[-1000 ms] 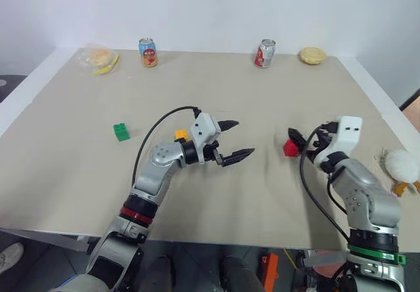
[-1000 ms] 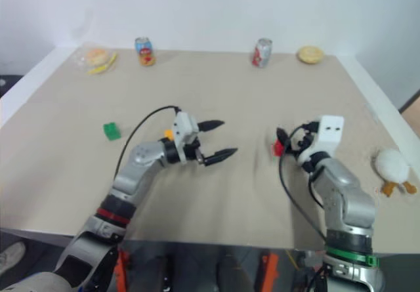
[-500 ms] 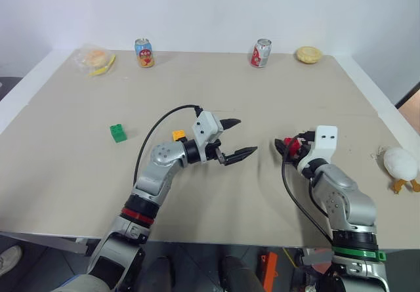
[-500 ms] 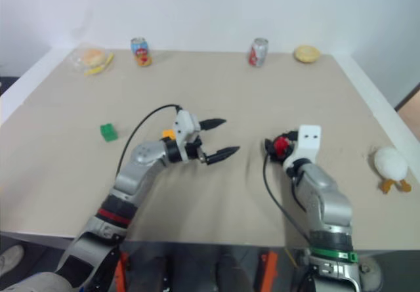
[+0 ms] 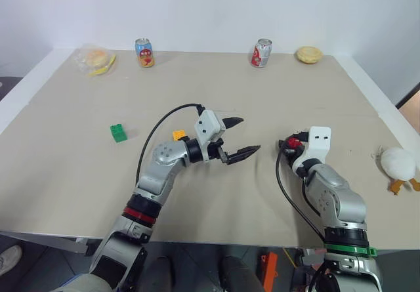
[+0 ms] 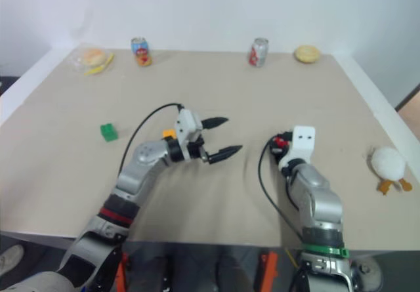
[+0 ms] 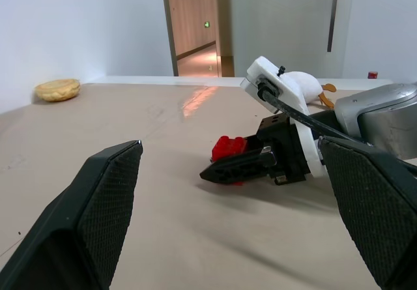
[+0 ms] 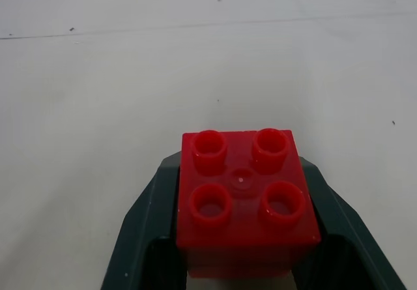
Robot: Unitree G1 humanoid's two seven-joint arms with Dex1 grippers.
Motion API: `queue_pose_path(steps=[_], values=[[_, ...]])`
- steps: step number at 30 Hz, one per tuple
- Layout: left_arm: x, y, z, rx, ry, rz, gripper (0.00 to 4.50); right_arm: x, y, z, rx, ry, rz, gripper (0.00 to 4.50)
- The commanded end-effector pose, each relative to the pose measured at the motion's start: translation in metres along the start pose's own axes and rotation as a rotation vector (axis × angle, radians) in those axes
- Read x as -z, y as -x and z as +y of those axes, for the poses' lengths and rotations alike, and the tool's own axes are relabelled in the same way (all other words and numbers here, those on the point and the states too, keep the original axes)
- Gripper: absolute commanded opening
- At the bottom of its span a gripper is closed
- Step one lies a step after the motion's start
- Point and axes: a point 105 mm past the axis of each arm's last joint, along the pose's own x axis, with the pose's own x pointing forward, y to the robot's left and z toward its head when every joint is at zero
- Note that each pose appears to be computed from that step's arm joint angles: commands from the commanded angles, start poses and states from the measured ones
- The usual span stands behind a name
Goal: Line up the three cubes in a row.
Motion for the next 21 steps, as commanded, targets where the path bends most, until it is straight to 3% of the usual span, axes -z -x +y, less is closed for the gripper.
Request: queue_pose_path(steps=[1,5,9,14,21], values=[[-0.013,0.006,-0.002,0.037,-0.030,-0.030,4.50,-0.036,0.007,0.017,-0.164,0.047,-0.112,1.31],[-0.010,0.036,-0.006,0.113,-0.016,0.009,4.50,-0.058,0.040,0.074,-0.691,0.157,-0.189,1.31],[-0.009,0.062,-0.008,0.173,-0.008,0.054,4.50,-0.045,0.062,0.098,-1.027,0.310,-0.099,1.31],[-0.007,0.090,-0.013,0.219,-0.018,0.124,4.50,-0.020,0.070,0.109,-1.293,0.457,0.028,1.31],[-0.010,0.113,-0.027,0.244,-0.007,0.176,4.50,0.012,0.064,0.108,-1.426,0.578,0.136,1.31]])
